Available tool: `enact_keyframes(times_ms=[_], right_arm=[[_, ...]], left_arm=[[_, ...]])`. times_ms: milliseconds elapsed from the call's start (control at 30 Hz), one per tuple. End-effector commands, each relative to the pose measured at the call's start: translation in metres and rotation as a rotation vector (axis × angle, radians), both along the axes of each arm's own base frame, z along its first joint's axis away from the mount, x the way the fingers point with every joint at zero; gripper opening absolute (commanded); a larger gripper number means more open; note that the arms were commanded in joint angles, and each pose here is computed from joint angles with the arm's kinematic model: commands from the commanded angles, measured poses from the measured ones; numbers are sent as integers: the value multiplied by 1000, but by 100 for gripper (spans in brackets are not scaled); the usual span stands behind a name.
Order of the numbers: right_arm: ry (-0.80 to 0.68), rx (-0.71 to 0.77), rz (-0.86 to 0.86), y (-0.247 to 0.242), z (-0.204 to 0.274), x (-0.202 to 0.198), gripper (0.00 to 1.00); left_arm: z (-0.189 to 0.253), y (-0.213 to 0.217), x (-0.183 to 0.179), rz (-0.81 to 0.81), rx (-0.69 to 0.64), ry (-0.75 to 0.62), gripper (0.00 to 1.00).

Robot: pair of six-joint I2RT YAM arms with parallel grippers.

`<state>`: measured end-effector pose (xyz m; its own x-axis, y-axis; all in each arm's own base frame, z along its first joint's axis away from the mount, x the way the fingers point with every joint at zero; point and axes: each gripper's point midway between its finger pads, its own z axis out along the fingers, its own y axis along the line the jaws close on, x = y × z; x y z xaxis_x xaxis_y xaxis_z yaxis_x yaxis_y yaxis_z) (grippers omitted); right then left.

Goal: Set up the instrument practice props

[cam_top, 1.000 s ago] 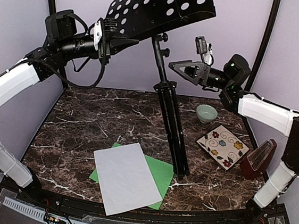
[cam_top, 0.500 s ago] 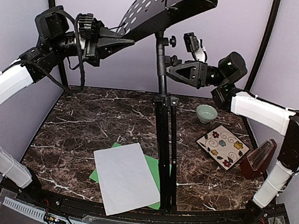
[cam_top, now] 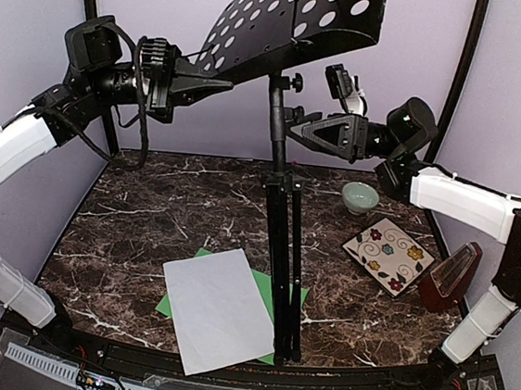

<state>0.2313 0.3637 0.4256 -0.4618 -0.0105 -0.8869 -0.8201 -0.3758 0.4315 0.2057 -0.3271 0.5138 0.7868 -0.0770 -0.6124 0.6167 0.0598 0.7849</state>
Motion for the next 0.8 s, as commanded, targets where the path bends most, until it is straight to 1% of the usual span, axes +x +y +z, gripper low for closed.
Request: enact_keyframes(times_ms=[0,167,367,467,667,767], right_arm=[[-72,51,-38,-3,28,-7,74],[-46,53,-29,7,32,-3,64],[-36,69,-3,17,37,-12,53],[-27,57,-15,22,36,-10,50],[-7,7,-46,33,20,-3,47],[4,-4,-54,36,14,0,43]], left_arm=[[79,36,-46,23,-211,-301,0],[76,32,-44,4,-206,-286,0],[69,28,-39,9,-192,-280,0],[66,27,-36,17,-185,-281,0],[64,25,-33,22,-181,-283,0],[63,24,-31,30,-180,-286,0]])
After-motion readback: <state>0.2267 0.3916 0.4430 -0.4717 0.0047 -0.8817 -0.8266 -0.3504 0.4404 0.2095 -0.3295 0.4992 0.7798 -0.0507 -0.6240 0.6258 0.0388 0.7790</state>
